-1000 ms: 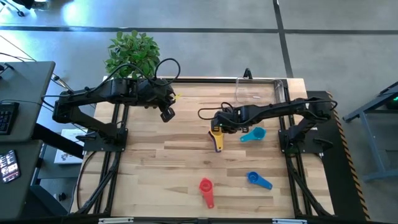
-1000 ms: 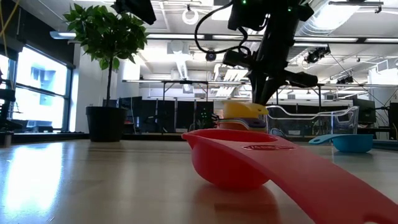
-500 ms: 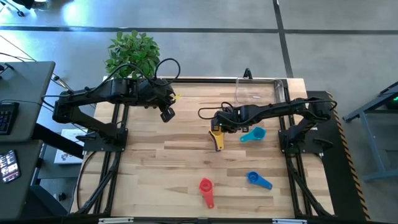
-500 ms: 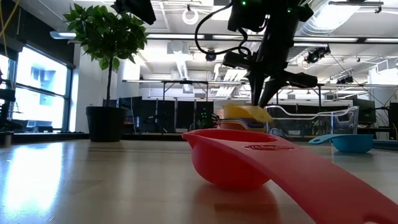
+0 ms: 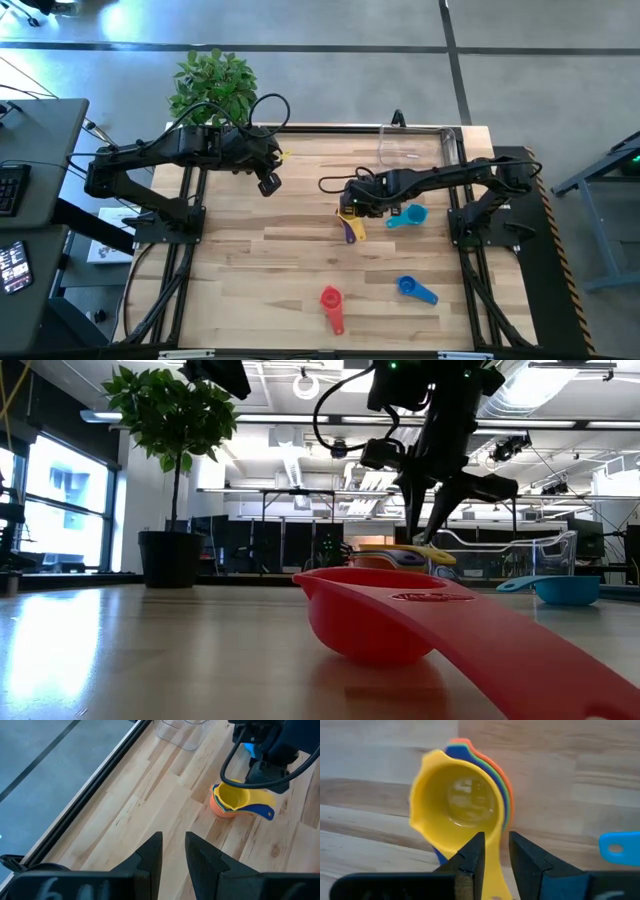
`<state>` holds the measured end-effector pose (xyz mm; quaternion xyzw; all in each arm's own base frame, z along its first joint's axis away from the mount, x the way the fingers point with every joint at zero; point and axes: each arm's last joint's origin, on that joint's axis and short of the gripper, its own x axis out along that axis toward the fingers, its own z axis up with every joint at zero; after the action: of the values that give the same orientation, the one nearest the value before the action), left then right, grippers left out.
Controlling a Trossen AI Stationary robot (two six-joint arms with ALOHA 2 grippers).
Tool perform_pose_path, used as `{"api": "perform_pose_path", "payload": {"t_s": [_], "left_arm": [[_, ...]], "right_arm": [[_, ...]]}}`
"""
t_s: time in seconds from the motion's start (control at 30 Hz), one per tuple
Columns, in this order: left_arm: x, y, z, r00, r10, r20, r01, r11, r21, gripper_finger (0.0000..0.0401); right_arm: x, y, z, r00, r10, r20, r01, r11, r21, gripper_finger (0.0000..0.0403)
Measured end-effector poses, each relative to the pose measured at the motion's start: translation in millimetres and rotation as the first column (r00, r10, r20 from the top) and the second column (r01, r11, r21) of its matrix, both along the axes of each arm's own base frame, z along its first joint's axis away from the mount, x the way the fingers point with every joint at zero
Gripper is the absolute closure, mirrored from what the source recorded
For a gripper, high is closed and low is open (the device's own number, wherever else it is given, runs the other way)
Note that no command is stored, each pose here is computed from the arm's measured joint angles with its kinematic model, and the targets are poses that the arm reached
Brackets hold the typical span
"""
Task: Nest measuring cups in basket
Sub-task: Stack the yellow measuring cup on the dark blue measuring cup
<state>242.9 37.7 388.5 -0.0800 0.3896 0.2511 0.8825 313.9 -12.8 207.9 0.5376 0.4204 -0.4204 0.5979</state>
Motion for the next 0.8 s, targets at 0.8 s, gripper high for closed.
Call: {"api": "perform_pose_path", "payload": {"t_s": [0.8], "left_arm": [[0, 0, 0, 1.000, 0.000, 0.000, 0.000, 1.000, 0.000, 0.0325]], "right_arm": [[-13, 40, -23, 0.999, -0.034, -0.015, 0.034, 0.998, 0.060, 0.0324]]}}
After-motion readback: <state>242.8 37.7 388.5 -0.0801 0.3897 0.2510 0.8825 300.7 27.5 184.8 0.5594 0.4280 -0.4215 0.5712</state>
